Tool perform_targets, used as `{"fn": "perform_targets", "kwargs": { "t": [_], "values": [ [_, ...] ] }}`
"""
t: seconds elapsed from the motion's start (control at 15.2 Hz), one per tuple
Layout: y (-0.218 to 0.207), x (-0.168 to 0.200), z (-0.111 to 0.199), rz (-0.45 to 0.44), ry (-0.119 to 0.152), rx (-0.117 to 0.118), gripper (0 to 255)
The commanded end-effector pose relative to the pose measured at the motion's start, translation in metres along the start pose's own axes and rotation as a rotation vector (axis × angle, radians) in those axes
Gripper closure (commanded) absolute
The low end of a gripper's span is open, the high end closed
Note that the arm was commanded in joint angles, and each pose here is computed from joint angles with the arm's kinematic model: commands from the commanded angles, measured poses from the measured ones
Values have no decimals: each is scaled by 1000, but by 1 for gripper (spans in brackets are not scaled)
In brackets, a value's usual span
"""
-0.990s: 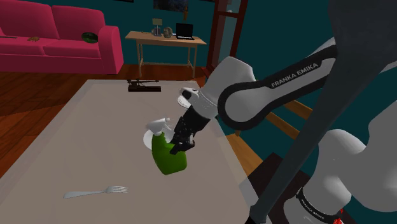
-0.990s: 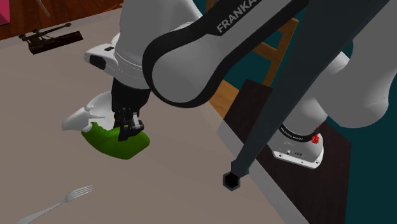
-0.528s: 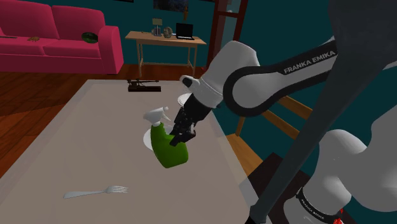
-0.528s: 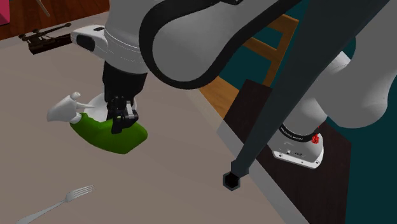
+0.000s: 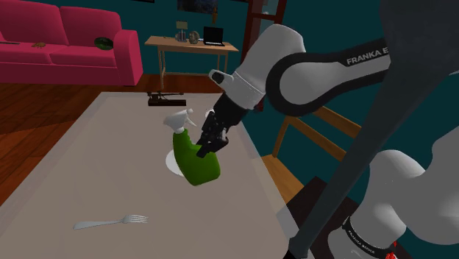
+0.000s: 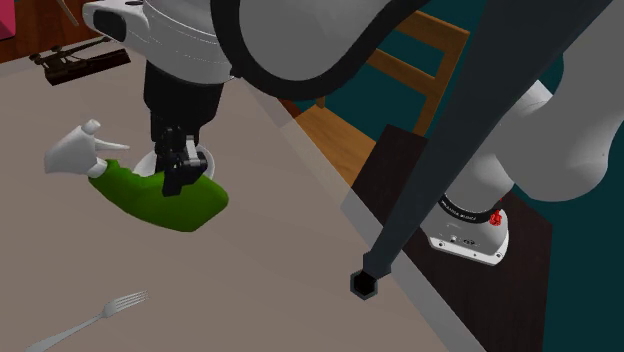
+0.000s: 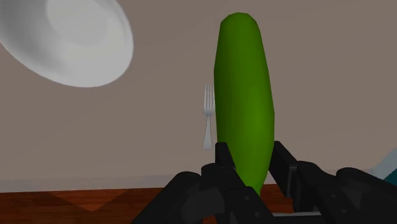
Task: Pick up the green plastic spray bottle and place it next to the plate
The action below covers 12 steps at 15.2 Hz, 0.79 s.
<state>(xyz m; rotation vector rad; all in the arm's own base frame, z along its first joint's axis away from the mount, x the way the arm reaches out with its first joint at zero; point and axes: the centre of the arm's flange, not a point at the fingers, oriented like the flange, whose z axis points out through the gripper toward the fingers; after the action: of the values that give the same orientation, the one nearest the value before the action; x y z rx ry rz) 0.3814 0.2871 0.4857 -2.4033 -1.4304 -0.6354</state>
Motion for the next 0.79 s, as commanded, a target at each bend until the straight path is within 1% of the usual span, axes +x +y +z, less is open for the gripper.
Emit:
{"fn": "perform_targets", "kwargs": {
  "t": [0.0,0.73],
  "values": [
    [0,4,-9,0,0,0,255],
    [-1,33,-60,0,0,0,255]
  ]
}}
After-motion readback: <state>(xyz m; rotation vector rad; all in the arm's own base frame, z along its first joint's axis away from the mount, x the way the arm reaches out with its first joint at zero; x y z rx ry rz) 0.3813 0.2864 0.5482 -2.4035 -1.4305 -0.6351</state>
